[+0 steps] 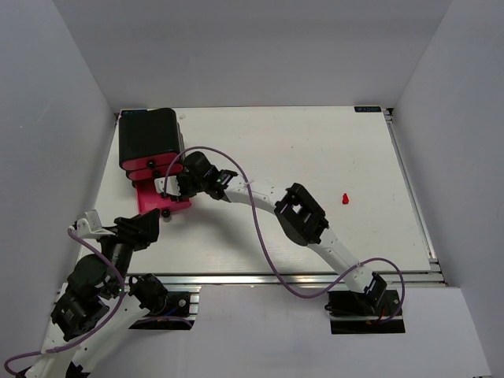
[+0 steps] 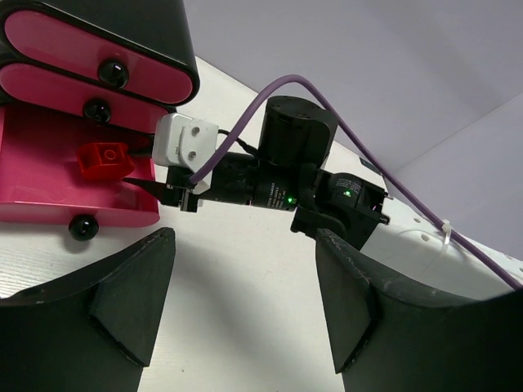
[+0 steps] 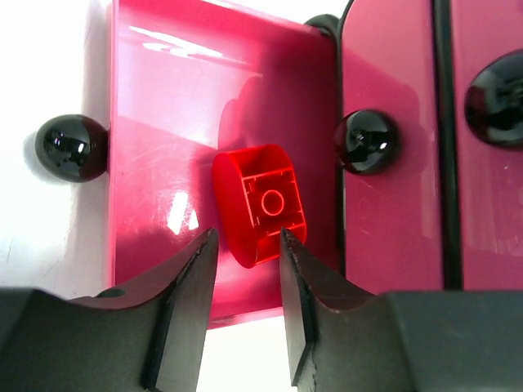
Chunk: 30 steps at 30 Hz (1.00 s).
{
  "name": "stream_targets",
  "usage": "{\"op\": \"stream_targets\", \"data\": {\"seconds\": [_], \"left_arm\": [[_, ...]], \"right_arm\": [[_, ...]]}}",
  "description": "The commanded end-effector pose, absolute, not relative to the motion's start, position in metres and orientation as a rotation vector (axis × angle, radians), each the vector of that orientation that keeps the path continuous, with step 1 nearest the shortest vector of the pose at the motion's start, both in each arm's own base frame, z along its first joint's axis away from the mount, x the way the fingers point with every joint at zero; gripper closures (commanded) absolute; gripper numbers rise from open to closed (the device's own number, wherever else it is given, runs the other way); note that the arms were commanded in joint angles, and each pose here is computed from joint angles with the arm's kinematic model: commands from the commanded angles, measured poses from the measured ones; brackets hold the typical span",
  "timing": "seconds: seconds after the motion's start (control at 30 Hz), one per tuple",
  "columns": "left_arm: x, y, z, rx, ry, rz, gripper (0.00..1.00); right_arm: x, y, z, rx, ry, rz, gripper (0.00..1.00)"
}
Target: Sort the legos into containers by color
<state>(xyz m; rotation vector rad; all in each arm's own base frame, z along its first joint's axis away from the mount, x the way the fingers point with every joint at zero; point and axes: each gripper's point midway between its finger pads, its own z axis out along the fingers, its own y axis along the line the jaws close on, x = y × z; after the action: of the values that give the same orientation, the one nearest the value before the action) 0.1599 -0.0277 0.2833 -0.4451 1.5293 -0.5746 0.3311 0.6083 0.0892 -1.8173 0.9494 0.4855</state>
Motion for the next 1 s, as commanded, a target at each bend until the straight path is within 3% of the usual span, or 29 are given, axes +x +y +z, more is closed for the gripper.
{"op": "stream_targets", "data": {"seconds": [0.0, 0.97], "left_arm": [[0.146, -0.013, 0.295, -0.477, 1.441, -0.627, 0.21], [0.146, -0.012, 0.296, -0.482, 1.439, -0.625, 0.2]], "right_arm": [[0.339, 0.611, 0.105, -1.773, 0.945, 0.477, 0.58], [0.354, 0.615, 0.083, -1.753, 0.964, 0.436, 0.64]]}}
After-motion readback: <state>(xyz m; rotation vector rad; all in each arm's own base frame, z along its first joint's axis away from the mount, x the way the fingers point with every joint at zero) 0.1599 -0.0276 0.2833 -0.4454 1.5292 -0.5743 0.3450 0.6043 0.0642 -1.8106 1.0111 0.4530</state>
